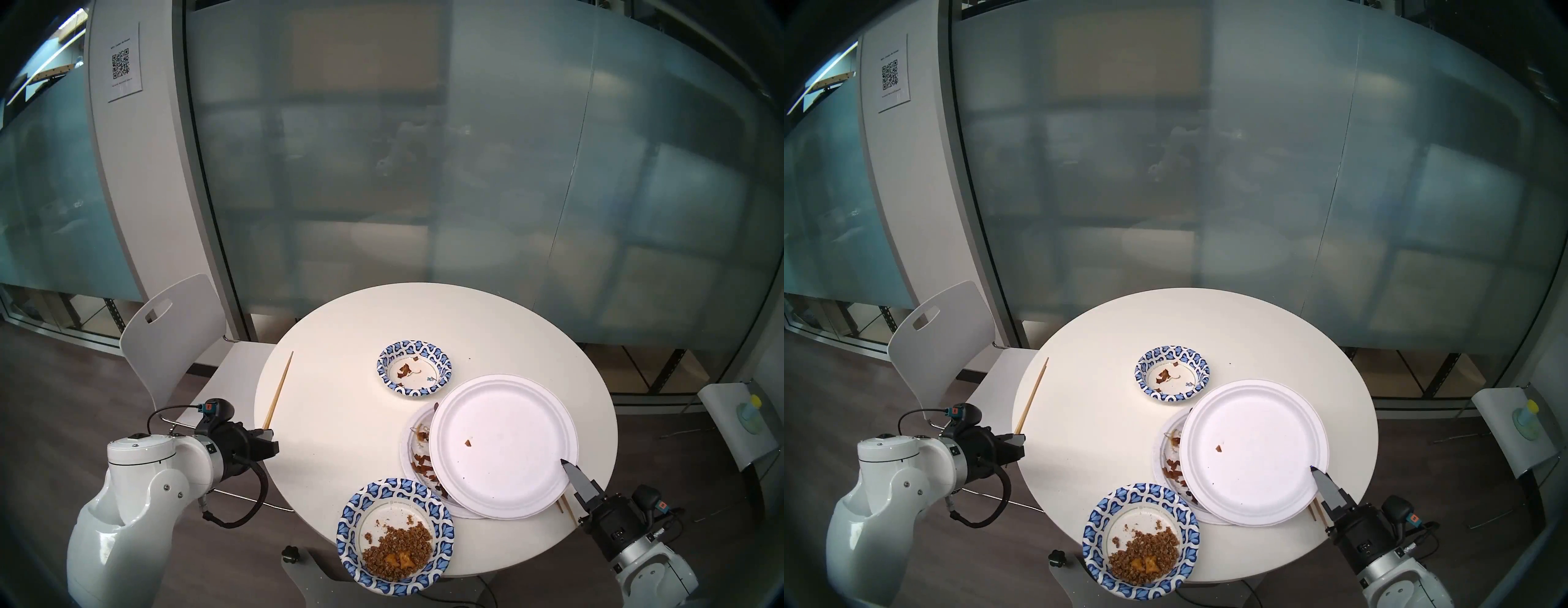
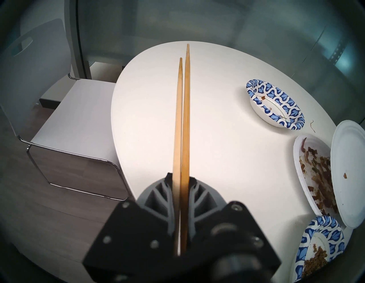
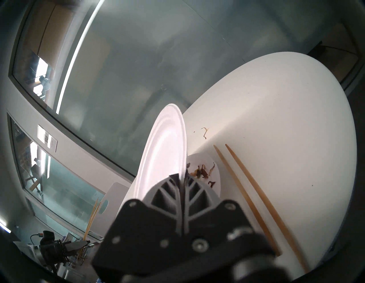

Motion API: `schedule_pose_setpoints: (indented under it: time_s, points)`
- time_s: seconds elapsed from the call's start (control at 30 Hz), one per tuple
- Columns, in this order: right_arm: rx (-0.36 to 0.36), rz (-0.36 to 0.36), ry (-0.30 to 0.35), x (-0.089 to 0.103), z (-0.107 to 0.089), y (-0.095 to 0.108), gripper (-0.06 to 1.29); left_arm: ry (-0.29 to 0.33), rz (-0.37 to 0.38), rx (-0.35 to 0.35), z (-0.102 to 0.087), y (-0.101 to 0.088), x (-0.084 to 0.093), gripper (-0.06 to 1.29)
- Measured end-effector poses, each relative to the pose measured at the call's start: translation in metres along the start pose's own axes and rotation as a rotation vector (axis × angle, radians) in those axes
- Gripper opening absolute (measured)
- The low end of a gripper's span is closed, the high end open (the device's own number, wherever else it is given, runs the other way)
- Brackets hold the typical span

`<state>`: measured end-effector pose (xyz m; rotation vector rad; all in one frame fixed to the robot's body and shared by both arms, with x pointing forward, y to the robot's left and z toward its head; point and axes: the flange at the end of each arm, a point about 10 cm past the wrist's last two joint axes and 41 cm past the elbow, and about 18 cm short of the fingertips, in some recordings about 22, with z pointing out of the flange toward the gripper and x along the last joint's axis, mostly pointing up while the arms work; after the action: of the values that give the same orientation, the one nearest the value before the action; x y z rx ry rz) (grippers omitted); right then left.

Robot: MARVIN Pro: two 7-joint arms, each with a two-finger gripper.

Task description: Stack the plates into one stack

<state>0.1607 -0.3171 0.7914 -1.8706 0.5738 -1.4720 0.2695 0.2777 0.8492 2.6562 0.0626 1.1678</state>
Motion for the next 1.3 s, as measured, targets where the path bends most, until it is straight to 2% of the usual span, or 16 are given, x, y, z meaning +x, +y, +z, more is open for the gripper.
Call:
schedule_pose_setpoints:
  time_s: [0.3,0.7,1.0,1.3]
  points:
    - [-0.004,0.003,-0.023,-0.004,0.015,0.005,-0.03,0.003,0.000,-0.004,0.000,0.000,0.001,0.08]
    - [0.016,0.004,-0.050,-0.003,0.024,0.005,-0.03,0.009,-0.010,0.000,-0.001,0.000,0.001,0.08]
    - [0.020,0.010,-0.082,-0.011,0.032,0.008,-0.03,0.007,-0.028,0.016,-0.001,-0.006,-0.001,0.08]
    - [0.027,0.007,-0.102,-0.016,0.049,0.005,-0.03,0.005,-0.046,0.020,0.001,-0.013,-0.002,0.08]
